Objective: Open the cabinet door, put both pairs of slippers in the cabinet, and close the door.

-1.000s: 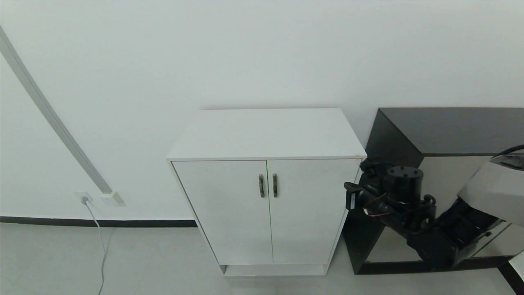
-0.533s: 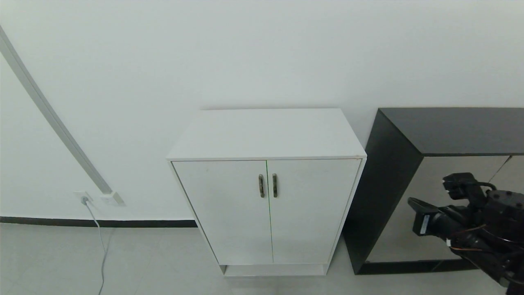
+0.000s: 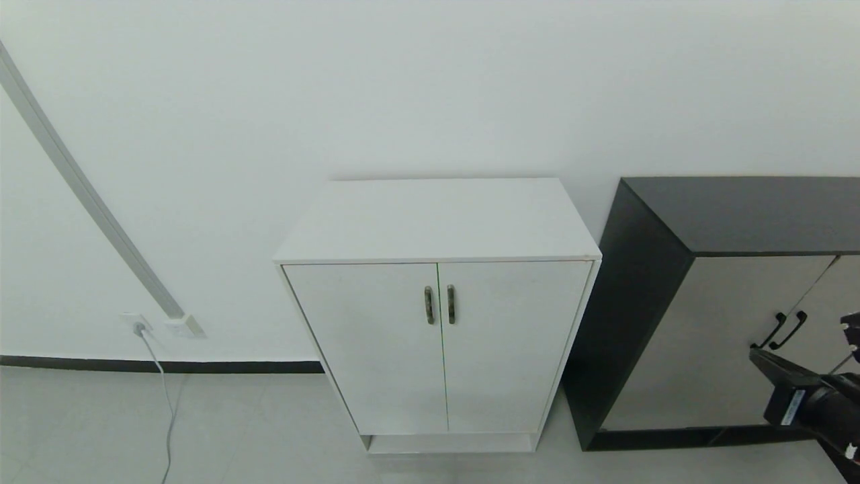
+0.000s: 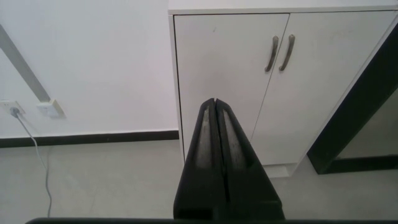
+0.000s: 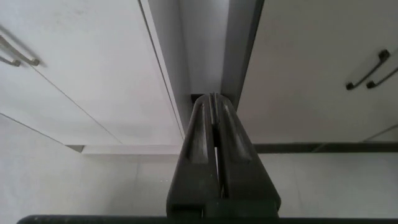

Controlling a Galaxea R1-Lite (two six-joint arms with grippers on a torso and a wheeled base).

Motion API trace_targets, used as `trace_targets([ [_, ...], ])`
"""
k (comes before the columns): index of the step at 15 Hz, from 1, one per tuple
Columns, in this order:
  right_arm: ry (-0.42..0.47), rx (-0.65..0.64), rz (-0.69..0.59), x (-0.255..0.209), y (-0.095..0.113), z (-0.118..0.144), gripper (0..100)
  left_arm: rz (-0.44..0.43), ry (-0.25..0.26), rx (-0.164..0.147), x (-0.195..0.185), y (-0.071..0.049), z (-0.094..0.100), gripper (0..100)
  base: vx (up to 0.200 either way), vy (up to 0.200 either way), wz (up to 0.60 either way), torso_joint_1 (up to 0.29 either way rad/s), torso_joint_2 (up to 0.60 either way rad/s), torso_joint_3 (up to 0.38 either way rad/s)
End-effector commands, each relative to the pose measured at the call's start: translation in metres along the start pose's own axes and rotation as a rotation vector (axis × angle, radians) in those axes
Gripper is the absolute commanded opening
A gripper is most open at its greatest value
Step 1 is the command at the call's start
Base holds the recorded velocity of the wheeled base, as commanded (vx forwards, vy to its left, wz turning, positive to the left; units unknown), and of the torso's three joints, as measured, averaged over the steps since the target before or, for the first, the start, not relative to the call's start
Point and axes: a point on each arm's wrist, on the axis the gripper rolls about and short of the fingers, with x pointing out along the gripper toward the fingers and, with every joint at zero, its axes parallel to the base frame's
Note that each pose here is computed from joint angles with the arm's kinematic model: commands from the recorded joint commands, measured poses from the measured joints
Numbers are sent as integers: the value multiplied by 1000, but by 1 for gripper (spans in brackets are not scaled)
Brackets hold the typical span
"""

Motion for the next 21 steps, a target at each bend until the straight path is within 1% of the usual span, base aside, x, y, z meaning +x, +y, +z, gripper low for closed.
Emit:
trace_targets([
  [1,-58,4,2,-27,-2,10,0,0,1,-1,0,0,0,0,0,0,0,0,0,0],
  [6,-10,1,12,-59,-6,4,0,0,1,-1,0,0,0,0,0,0,0,0,0,0],
  [8,-6,2,11,-72,-7,1,0,0,1,-1,0,0,0,0,0,0,0,0,0,0],
  [13,28,6,34,-108,-11,-15,0,0,1,-1,0,0,0,0,0,0,0,0,0,0],
  [21,18,7,39,-151,-17,-46,0,0,1,-1,0,0,0,0,0,0,0,0,0,0],
])
